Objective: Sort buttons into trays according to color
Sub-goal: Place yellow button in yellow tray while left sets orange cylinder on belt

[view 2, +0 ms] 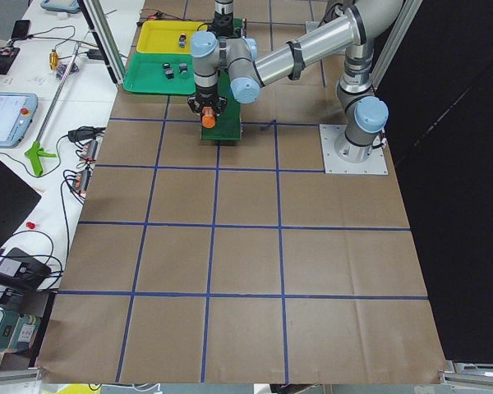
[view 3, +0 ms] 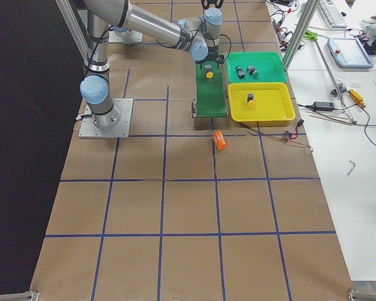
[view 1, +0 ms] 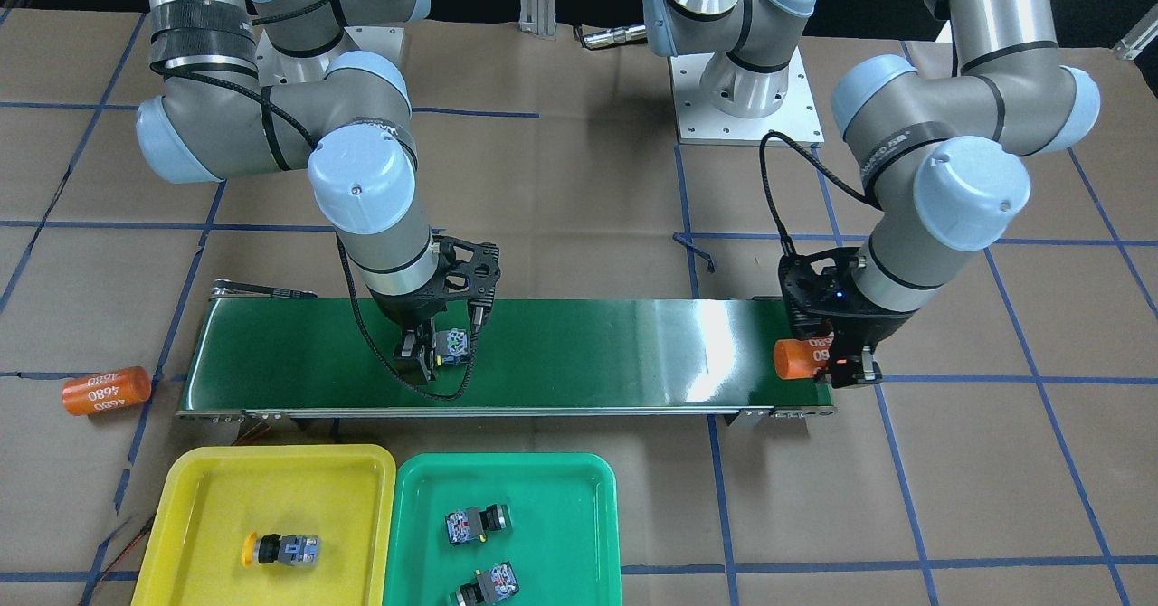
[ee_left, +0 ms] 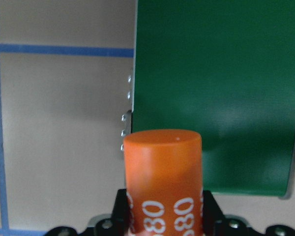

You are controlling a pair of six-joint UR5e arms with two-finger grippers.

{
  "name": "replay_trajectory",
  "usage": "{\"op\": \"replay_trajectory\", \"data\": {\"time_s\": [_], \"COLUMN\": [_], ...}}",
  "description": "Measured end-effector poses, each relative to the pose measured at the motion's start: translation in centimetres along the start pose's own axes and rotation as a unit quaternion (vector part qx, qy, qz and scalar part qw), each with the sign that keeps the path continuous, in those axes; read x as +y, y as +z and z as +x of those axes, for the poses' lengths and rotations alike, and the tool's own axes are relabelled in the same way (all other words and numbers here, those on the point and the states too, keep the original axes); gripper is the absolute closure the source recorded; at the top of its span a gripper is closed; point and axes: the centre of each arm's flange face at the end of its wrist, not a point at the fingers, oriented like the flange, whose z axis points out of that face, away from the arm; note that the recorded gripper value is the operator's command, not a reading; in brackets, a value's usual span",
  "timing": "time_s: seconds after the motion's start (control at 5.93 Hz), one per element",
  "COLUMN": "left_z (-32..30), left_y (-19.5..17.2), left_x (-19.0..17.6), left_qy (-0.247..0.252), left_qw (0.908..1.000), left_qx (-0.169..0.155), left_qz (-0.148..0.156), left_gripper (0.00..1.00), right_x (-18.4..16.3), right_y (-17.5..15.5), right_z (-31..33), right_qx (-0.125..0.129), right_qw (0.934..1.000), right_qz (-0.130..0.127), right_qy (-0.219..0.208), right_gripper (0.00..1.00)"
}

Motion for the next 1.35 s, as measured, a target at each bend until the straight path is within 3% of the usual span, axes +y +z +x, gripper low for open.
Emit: {"op": "replay_trajectory", "data": {"time_s": [0.17, 0.34, 0.51, 0.67, 1.01, 1.35], "left_z": [1.3, 2.6, 3.6, 4.0, 4.0, 4.4], "left_y": [1.3, 2.4, 3.1, 3.4, 3.6, 1.1], "left_x": [-2.7, -4.3, -5.1, -5.5, -5.8, -5.7], "left_qy": [0.024, 0.035, 0.041, 0.044, 0.037, -0.026], "left_qw": [0.9997, 0.9993, 0.999, 0.9989, 0.9993, 0.9997], "left_qx": [0.009, 0.015, 0.016, 0.015, 0.011, -0.002], "left_qz": [0.0, 0.001, 0.002, 0.003, 0.002, 0.0], "left_gripper": [0.99, 0.96, 0.78, 0.06, 0.06, 0.06], "right_x": [1.2, 2.9, 4.7, 6.0, 8.4, 11.0], "right_y": [0.7, 1.1, 1.3, 1.2, 0.3, -4.0], "right_z": [-0.3, -0.1, 0.3, 0.6, 1.4, 3.9], "right_qx": [-0.008, -0.012, -0.014, -0.014, -0.004, 0.039], "right_qw": [1.0, 0.9999, 0.9998, 0.9993, 0.9977, 0.9964], "right_qz": [-0.003, -0.005, -0.011, -0.031, -0.059, -0.061], "right_qy": [-0.003, 0.0, -0.002, -0.011, -0.032, -0.043], "right_gripper": [0.22, 0.59, 0.84, 0.91, 0.91, 0.9]}}
